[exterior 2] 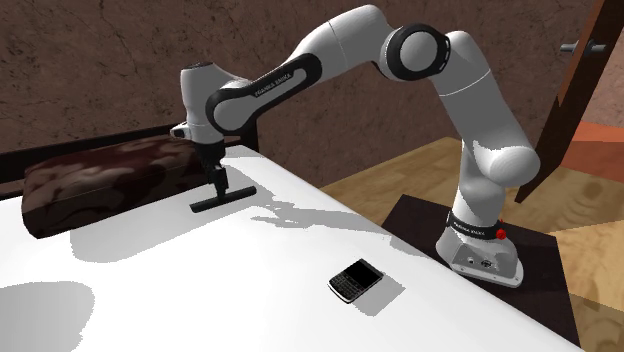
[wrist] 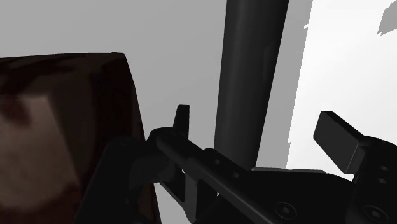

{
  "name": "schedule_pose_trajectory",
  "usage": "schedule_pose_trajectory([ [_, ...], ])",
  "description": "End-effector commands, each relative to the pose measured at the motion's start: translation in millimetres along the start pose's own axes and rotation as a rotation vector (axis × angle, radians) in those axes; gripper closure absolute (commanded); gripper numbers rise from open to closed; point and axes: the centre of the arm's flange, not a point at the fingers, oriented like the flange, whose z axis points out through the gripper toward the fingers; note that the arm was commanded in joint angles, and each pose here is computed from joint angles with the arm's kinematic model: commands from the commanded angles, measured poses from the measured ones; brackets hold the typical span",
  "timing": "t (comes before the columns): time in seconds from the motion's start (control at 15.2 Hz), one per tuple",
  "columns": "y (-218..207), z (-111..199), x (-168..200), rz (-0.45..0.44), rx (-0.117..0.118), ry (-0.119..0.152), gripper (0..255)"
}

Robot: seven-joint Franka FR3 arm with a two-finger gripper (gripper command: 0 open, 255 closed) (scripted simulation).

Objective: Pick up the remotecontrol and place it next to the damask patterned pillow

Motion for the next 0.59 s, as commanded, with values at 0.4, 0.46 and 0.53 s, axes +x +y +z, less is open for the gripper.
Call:
schedule_pose_trajectory([
  [0.4,1,-33,1,0.000,0.000,0.000,0],
  [0.46,1,-33,1,0.000,0.000,0.000,0],
  [0.53,1,-33,1,0.000,0.000,0.000,0],
])
